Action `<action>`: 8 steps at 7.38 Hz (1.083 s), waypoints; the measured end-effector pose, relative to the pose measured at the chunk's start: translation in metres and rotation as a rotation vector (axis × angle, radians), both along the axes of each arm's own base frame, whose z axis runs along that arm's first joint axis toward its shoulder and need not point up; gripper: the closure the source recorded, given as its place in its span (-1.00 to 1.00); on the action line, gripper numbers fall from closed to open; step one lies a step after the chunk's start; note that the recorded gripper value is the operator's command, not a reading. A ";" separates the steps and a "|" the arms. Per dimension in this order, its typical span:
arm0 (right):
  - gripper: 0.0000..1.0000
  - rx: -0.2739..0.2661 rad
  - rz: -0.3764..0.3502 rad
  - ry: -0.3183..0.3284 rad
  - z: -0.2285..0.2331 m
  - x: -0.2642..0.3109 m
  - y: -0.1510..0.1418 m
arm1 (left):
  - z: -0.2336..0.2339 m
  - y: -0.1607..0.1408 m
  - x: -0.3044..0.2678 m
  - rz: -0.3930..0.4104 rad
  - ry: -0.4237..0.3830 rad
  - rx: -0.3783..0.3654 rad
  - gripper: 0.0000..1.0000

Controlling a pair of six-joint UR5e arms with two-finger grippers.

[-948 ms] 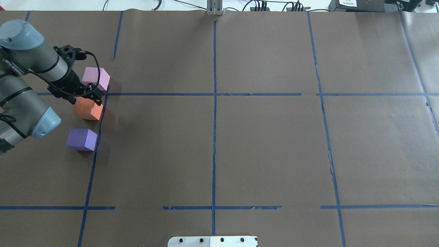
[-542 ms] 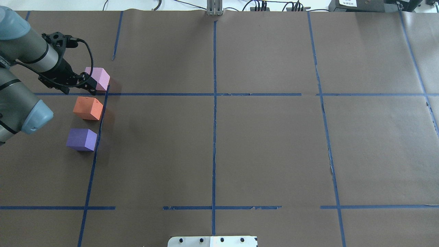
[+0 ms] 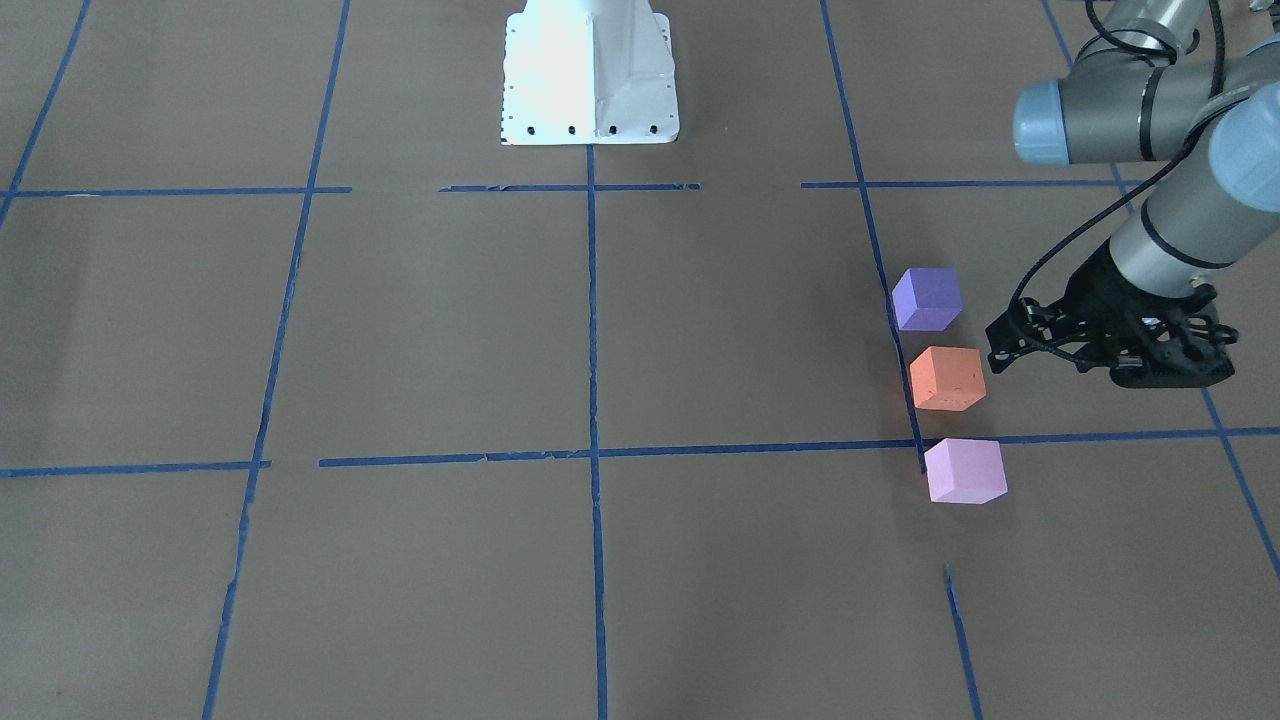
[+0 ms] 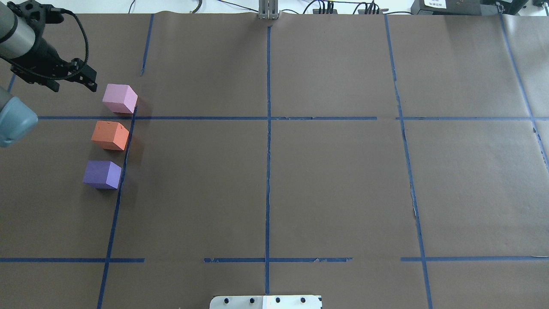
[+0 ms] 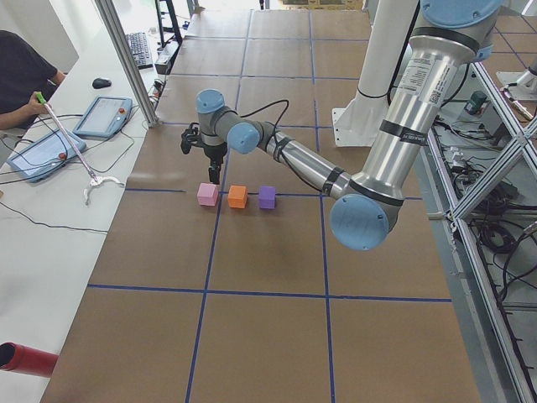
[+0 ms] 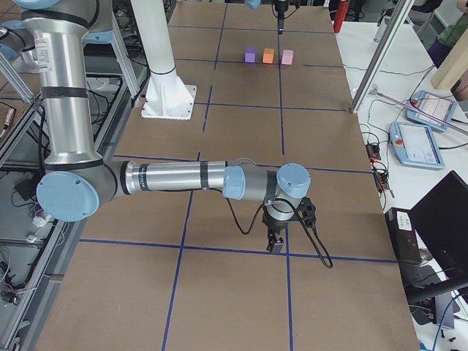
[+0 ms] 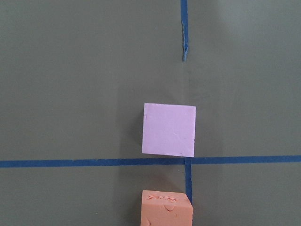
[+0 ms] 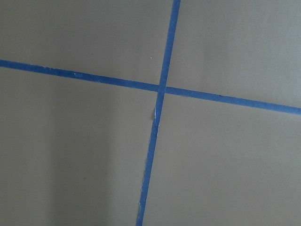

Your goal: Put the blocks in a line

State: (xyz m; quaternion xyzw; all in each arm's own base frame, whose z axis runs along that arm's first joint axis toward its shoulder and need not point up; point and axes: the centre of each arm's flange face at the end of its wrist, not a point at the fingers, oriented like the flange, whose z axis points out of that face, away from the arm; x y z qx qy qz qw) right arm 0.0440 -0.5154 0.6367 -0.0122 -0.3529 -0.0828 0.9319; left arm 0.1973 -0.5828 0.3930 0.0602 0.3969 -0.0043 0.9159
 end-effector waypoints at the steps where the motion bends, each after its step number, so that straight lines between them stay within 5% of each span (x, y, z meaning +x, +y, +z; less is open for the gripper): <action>1: -1.00 0.000 0.000 0.000 0.000 0.000 0.000 | 0.020 -0.004 -0.043 0.024 -0.031 0.060 -1.00; 3: -1.00 0.000 0.000 0.000 0.000 0.000 0.000 | 0.078 0.001 -0.146 0.023 -0.091 0.120 -1.00; 5: -1.00 0.000 0.000 0.000 0.000 0.000 0.000 | 0.129 0.023 -0.218 -0.049 -0.093 0.086 -1.00; 8: -1.00 0.000 0.000 0.000 0.000 0.000 0.000 | 0.179 0.044 -0.237 -0.064 -0.035 0.091 -1.00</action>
